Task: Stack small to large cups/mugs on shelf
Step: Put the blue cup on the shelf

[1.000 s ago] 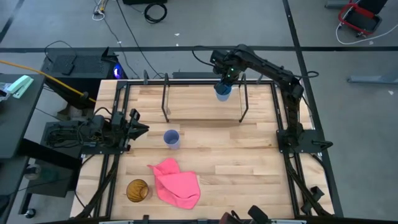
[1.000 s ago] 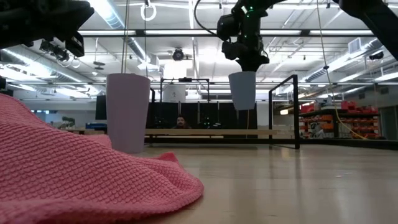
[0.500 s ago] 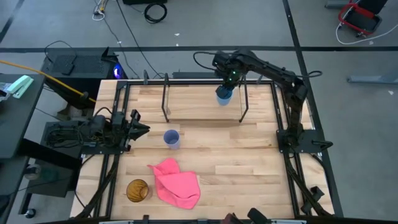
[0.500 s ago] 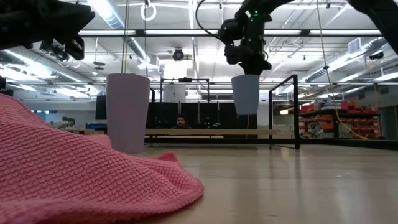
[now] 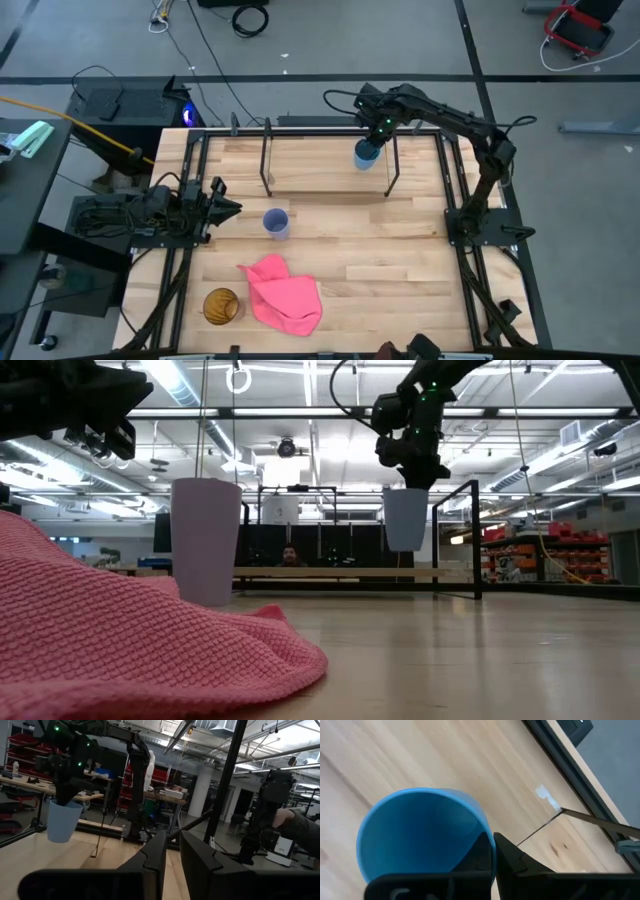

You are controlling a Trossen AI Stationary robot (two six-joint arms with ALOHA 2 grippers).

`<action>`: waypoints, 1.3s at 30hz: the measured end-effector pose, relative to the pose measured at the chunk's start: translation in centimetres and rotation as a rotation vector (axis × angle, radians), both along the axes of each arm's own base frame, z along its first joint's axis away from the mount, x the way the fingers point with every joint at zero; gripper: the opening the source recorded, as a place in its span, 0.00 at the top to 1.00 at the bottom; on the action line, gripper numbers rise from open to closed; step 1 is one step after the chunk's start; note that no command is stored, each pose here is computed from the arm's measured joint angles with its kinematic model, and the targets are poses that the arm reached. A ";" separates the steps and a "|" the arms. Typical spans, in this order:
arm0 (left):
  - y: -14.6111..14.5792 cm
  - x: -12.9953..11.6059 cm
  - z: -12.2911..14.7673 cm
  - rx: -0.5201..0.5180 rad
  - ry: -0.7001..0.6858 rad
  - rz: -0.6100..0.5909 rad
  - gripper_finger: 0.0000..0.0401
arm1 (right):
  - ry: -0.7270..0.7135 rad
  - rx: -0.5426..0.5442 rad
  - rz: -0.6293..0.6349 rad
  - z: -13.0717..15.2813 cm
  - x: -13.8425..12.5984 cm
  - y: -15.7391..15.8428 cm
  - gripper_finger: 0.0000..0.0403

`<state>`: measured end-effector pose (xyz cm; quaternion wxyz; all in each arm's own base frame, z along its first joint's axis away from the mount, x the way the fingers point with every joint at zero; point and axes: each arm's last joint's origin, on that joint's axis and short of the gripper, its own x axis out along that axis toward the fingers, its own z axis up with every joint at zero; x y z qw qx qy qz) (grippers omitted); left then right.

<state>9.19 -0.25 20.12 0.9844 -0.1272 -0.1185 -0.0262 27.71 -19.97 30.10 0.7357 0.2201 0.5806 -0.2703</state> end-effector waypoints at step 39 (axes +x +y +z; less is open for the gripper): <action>0.0 0.0 0.0 0.015 -0.001 0.004 0.85 | -0.011 0.019 -0.021 -2.7 -0.4 -0.9 0.98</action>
